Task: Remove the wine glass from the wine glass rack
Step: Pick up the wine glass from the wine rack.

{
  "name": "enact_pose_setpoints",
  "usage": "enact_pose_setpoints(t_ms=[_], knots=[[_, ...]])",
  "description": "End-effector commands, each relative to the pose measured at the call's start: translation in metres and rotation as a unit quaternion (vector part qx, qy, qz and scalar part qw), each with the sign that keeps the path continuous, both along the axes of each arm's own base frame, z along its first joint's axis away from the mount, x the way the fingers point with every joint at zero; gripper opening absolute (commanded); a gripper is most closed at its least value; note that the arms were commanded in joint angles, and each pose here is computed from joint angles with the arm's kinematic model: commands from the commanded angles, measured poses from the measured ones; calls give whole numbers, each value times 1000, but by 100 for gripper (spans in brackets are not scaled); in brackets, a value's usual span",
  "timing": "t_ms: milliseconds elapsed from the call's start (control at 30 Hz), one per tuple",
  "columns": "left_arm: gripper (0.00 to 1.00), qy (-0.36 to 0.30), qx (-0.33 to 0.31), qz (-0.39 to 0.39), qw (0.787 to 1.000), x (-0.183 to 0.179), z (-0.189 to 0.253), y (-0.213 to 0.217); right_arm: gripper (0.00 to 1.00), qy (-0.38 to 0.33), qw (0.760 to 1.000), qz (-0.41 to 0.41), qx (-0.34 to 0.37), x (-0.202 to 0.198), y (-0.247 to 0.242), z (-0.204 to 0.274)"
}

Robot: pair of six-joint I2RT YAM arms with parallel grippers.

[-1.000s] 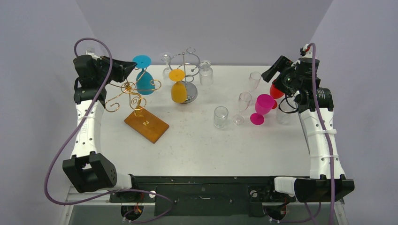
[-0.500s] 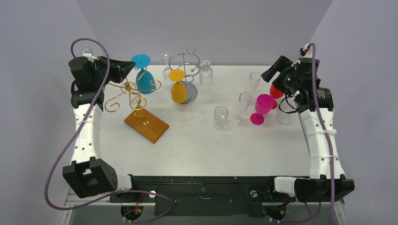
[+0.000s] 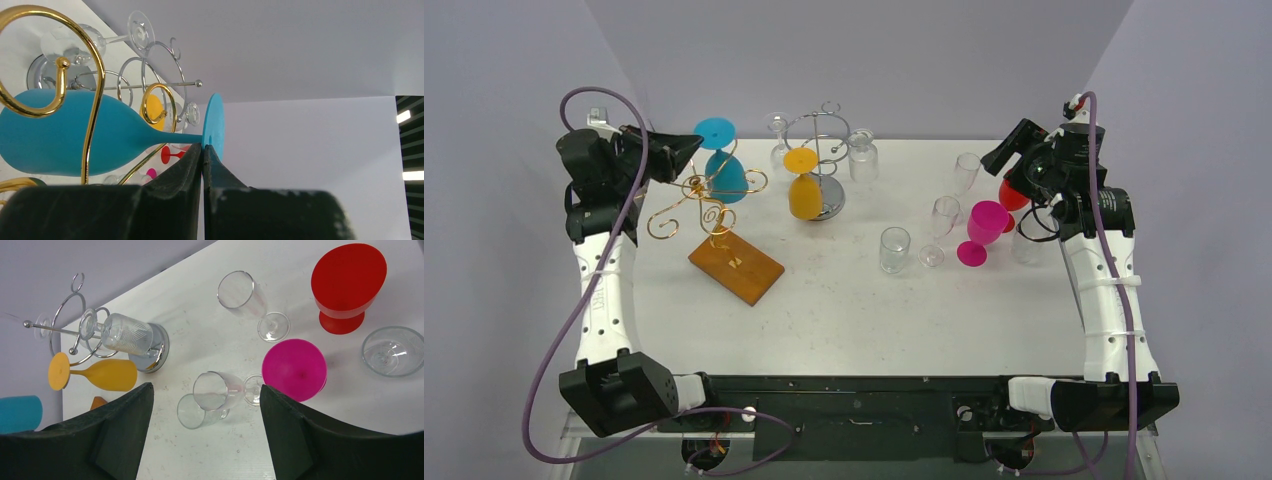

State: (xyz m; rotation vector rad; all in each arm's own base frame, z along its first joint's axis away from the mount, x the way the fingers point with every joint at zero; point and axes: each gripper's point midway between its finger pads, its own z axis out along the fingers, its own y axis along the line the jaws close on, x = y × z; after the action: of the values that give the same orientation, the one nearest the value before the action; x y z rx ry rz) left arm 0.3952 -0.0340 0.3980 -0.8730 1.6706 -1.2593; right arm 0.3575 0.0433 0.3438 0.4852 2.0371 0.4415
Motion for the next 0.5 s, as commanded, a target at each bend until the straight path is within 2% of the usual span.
enact_pose_setpoints(t_ms=[0,467], knots=[[0,-32,15,12,999,-9,17,10,73,-31,999,-9,0,0,-4,18],[0,-46,16,32,998,8,28,30,73,-29,1000,-8,-4,0,-5,19]])
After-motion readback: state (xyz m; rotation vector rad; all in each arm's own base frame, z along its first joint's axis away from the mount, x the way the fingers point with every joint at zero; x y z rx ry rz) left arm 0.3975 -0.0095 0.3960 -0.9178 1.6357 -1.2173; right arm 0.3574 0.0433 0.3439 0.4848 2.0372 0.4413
